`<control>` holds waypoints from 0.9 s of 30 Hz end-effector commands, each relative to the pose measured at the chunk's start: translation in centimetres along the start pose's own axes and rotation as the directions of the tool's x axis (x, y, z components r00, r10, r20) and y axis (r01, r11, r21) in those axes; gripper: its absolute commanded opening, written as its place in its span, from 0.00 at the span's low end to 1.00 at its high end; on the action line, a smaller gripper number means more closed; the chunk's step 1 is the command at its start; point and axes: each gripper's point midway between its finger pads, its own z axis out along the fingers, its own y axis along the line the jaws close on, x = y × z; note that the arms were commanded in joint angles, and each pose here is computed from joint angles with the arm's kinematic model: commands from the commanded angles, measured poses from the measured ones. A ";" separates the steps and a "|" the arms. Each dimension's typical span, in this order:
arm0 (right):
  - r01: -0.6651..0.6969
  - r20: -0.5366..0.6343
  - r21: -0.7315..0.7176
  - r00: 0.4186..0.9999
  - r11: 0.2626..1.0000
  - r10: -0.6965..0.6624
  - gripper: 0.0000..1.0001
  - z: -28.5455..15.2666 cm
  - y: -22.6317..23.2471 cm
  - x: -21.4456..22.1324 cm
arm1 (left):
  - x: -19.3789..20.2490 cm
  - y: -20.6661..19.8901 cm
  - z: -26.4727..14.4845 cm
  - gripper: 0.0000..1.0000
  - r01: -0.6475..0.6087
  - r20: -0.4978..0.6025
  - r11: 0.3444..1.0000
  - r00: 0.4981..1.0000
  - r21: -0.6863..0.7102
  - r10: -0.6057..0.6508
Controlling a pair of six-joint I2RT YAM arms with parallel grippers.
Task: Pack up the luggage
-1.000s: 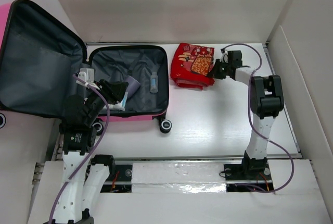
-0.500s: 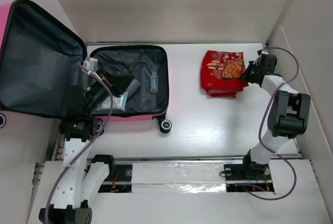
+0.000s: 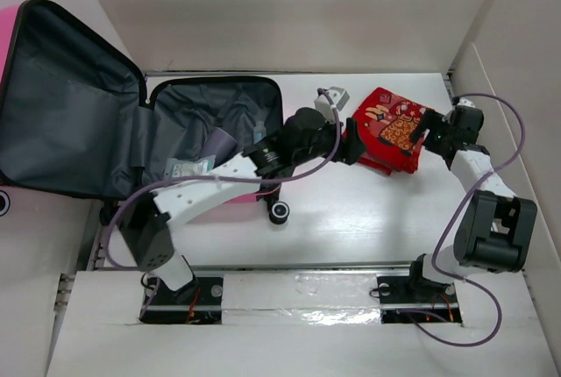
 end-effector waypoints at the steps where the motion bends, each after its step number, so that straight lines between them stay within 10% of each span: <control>1: -0.010 0.179 -0.014 0.984 1.000 0.012 0.88 -2.6 0.6 -4.9 | -4.3 5.3 1.6 0.61 0.000 0.097 0.983 0.995 -0.184 0.018; 6: -0.040 0.212 -0.179 0.974 0.983 0.078 0.81 -3.3 3.1 -4.2 | -4.7 8.5 7.4 0.66 -0.010 0.025 0.976 1.000 -0.218 0.015; 11: 0.012 0.323 -0.377 0.939 0.926 0.119 0.37 -8.6 7.2 -5.4 | 0.0 16.2 14.2 0.67 -0.031 -0.126 0.941 0.992 -0.336 -0.012; 27: 0.137 0.372 -0.498 0.926 0.856 0.068 0.46 -12.7 12.2 -4.6 | 9.7 21.2 21.5 0.59 0.154 -0.269 0.971 0.942 -0.181 -0.200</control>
